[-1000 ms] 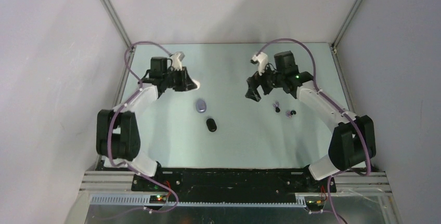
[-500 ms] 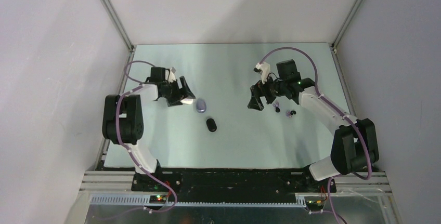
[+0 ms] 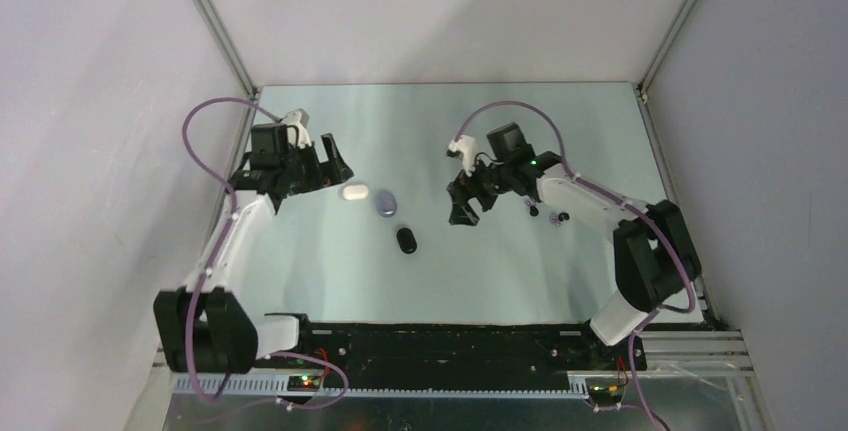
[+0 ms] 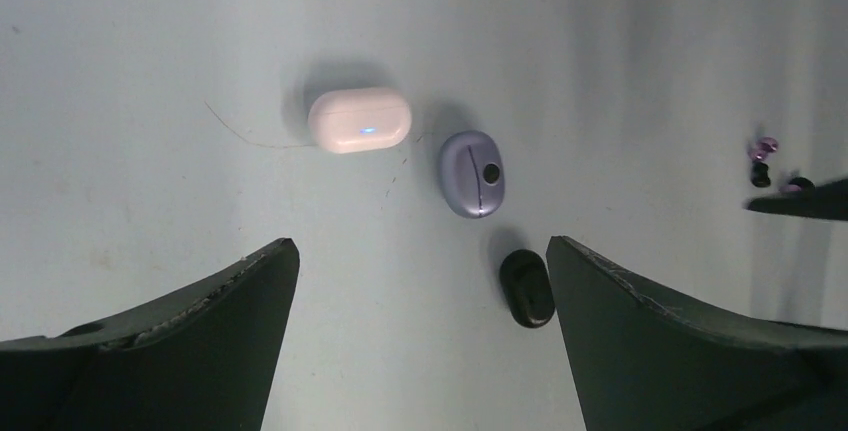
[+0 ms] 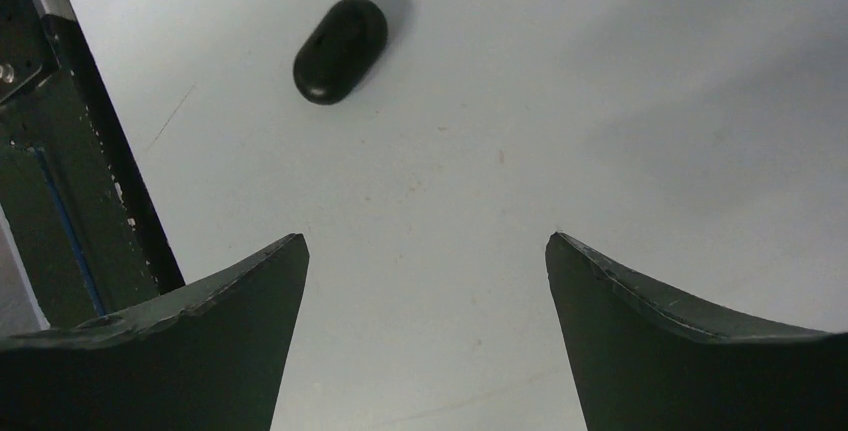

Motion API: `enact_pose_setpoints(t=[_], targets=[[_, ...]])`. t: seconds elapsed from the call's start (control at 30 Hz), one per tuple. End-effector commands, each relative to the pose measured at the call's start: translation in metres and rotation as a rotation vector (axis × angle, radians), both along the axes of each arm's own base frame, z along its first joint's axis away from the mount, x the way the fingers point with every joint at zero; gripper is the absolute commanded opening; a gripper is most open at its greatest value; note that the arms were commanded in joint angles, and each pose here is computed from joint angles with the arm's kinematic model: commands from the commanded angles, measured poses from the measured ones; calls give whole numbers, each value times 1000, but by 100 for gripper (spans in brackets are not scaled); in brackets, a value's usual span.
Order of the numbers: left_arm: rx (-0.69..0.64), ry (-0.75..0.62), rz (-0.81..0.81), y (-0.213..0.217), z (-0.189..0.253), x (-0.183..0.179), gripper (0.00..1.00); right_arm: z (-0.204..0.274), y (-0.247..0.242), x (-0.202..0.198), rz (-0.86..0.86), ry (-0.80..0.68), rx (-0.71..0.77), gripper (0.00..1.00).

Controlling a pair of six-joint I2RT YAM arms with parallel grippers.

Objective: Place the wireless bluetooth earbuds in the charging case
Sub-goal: Place the charging case at the center of the board, then pick up the charging case at the center of the board.

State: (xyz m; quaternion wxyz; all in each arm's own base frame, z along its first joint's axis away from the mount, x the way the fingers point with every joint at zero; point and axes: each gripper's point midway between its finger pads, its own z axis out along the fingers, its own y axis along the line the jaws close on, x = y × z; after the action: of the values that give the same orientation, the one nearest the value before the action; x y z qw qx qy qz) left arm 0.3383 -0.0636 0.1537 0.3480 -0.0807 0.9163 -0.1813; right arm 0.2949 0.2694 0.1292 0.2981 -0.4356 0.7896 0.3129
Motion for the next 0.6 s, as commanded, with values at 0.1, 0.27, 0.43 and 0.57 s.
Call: enact_pose_setpoints(t=[0.1, 0.27, 0.43, 0.57], targets=[[1, -107, -105, -8, 26, -33, 100, -3, 61, 0, 172, -62, -12, 92], [30, -108, 92, 15, 25, -42, 100, -17, 86, 3, 149, -88, -79, 83], [-98, -72, 106, 14, 20, -55, 100, -42, 100, -10, 92, -91, -193, 71], [-170, -65, 232, 28, 21, -57, 100, -52, 113, -22, 37, -67, -205, 72]])
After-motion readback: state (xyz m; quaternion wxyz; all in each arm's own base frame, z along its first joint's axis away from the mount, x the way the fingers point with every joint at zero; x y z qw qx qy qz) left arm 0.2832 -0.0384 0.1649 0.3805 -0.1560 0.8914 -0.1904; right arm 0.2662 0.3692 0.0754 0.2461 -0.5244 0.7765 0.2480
